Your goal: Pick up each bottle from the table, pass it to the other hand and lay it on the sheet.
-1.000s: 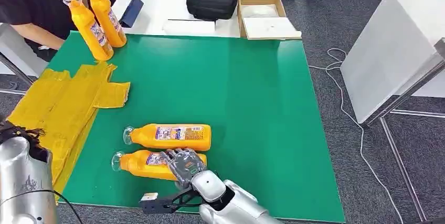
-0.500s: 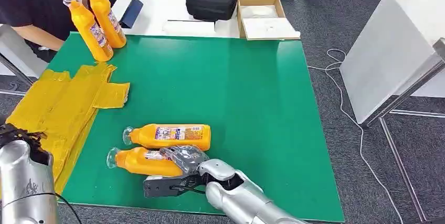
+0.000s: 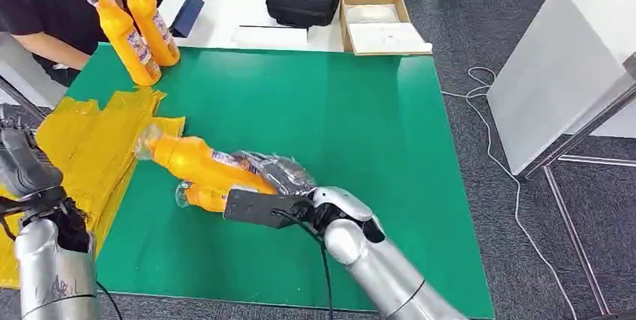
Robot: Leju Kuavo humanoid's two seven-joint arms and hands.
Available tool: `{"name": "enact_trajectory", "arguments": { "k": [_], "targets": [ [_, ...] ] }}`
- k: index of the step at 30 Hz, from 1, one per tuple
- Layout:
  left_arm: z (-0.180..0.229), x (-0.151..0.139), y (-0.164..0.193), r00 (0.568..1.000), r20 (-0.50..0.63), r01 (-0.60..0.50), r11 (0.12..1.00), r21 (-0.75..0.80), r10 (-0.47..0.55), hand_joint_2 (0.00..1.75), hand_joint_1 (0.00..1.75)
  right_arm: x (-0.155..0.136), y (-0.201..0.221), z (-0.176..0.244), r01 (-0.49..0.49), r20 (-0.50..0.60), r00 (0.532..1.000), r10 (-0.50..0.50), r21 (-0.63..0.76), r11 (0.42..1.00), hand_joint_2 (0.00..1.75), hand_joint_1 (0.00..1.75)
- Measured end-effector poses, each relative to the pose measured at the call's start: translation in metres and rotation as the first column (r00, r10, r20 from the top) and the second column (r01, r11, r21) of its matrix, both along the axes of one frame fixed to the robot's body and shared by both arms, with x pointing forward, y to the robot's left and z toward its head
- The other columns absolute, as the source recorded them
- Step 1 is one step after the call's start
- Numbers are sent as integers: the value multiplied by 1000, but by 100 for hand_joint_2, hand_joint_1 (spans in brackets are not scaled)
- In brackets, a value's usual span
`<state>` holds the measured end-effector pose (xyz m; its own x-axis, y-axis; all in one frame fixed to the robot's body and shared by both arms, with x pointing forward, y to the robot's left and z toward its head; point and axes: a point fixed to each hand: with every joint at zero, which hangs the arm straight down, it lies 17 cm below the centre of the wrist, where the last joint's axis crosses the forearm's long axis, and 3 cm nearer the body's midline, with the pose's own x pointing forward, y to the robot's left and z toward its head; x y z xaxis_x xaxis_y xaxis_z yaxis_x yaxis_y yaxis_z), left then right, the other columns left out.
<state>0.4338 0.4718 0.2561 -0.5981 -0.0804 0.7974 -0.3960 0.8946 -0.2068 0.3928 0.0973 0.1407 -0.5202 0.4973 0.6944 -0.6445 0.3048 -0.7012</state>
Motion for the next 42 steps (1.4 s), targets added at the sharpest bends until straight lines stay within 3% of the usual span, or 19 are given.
{"name": "enact_trajectory", "arguments": {
  "k": [10,19,24,27,36,42],
  "targets": [
    [0,13,-77,959,51,283,954,-99,-279,175,0,52,-23,65,124,37,991,-129,123,985,175,175],
    [14,44,-160,815,127,579,796,-178,-565,175,0,84,-35,88,217,57,972,-229,161,963,175,175],
    [25,55,-204,687,198,722,629,-288,-699,175,0,81,-14,97,195,47,978,-206,168,966,175,175],
    [26,56,-226,649,209,754,581,-306,-732,175,0,76,-3,99,179,43,981,-189,170,969,175,175],
    [29,56,-241,620,212,776,550,-308,-755,175,0,75,3,94,172,30,983,-179,159,972,175,175],
    [36,63,-250,583,252,797,484,-363,-772,175,0,61,21,93,135,38,989,-142,150,980,175,175]
  ]
}}
